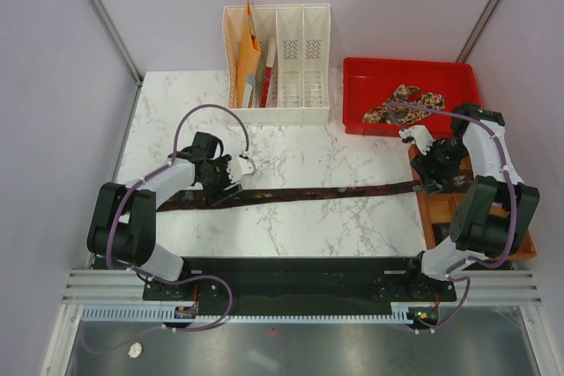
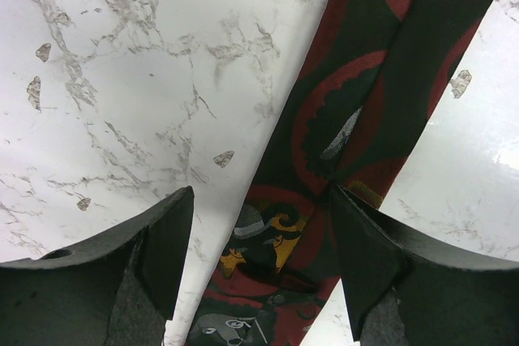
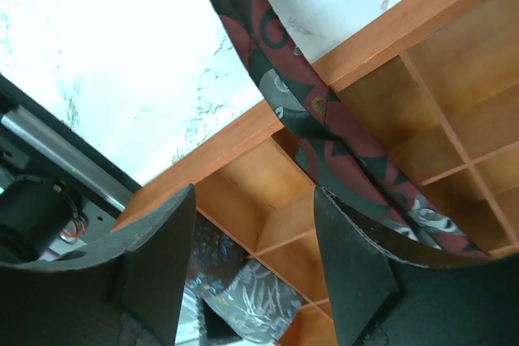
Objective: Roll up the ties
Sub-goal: Flatten out the tie at the center of the board.
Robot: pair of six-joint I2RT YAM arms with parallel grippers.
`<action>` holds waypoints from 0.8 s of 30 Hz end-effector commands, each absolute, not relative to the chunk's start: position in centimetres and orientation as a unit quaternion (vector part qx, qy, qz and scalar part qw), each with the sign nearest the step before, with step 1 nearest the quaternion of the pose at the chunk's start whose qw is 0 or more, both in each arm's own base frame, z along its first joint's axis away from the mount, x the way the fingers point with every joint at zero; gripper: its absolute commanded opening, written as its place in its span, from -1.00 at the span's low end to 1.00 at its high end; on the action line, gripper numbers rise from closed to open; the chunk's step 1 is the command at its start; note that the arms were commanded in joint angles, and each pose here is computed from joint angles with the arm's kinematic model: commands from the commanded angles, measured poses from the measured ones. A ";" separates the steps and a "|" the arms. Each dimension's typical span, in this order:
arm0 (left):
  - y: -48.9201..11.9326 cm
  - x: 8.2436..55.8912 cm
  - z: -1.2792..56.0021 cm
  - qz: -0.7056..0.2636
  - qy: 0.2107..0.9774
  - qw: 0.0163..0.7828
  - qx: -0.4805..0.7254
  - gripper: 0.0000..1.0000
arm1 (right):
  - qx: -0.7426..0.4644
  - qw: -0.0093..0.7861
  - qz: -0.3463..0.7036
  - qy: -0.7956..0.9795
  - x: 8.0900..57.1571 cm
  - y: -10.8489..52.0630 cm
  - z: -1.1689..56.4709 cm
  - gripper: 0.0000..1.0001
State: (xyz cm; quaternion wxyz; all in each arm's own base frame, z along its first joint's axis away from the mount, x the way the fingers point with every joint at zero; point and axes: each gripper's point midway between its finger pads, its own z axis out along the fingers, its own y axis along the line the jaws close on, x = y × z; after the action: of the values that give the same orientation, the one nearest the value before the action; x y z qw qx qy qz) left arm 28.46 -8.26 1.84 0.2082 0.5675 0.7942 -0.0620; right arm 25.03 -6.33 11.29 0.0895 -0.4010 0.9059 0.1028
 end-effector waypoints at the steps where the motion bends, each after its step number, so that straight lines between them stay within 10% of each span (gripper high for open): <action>1: -8.0 25.9 0.1 -0.094 0.816 0.159 0.548 0.50 | -0.360 0.096 0.081 0.924 25.8 -6.6 10.2 0.31; 24: -8.1 25.8 -0.4 -0.100 0.822 0.152 0.540 0.50 | -0.259 0.114 -0.009 0.959 28.4 -8.9 6.8 -0.04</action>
State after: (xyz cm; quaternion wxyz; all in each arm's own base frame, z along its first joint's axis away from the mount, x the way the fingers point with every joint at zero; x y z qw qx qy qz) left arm 28.37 -8.22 1.69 0.2036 0.5522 0.8056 -0.0683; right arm 27.00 -8.59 6.58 0.0968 -0.2858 0.9534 0.0029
